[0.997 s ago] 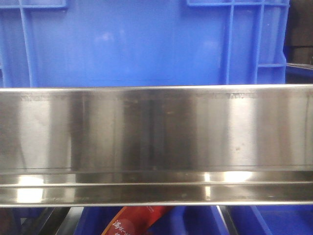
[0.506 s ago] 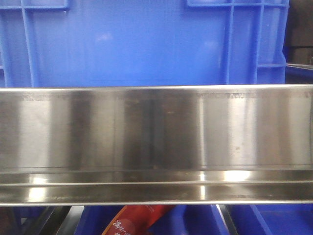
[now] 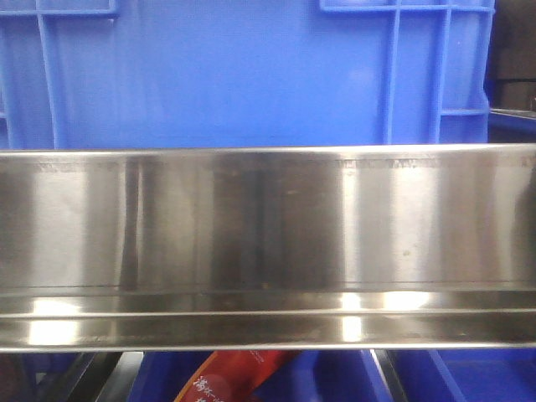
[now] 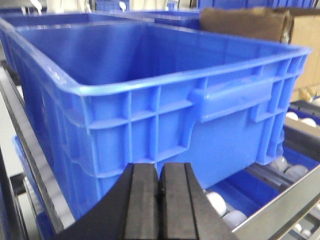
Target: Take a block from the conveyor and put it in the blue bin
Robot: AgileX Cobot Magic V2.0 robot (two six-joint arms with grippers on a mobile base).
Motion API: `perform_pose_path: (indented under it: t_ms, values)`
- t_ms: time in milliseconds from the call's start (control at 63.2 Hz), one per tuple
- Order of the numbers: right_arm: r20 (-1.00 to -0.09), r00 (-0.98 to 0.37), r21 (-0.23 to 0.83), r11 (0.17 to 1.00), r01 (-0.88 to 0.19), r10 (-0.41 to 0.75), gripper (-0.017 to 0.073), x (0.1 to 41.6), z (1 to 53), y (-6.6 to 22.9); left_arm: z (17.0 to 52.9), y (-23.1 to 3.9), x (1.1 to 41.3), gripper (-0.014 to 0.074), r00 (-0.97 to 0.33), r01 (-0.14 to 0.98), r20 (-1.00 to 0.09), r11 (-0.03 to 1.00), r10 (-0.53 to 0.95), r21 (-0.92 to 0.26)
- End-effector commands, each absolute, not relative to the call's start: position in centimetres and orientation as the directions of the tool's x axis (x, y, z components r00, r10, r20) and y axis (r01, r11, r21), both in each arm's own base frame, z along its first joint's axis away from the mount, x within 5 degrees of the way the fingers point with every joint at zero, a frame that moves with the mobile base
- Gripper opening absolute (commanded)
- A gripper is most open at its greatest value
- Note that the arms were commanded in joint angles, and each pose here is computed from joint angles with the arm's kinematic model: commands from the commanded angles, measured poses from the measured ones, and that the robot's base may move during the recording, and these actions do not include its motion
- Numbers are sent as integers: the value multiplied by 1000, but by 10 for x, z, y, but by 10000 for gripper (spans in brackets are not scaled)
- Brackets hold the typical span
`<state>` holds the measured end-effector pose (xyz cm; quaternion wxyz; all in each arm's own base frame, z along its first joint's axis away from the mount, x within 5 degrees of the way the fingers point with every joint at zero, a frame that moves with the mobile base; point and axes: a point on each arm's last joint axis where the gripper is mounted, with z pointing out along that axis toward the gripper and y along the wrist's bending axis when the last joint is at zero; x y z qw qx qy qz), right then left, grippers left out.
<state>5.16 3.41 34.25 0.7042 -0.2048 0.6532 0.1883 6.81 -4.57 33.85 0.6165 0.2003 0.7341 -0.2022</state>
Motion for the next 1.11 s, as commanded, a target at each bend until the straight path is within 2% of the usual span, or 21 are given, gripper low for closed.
perform_pose_path:
  t_ms: [0, 664, 886, 1028, 1091]
  values:
    - [-992, 128, -48, 849, -526, 23, -162, 46, 346, 30, 341, -45, 66, -111, -138, 543, -990, 838, 25, -55]
    - [-991, 135, -46, 854, -518, 28, -162, 46, 338, 30, 341, -45, 66, -111, -138, 543, -990, 838, 25, -55]
    - [-985, 172, -51, 936, -348, 10, -162, 52, 291, 20, 341, -45, 66, -111, -138, 543, -990, 838, 25, -55]
    - [-992, 100, 55, 974, -219, 78, -162, 53, 253, 12, 341, -45, 66, -111, -138, 543, -990, 838, 25, -55]
    - [-992, 99, 61, 983, -174, 79, -162, 53, 241, 9, 341, -45, 66, -111, -138, 543, -990, 838, 25, -55]
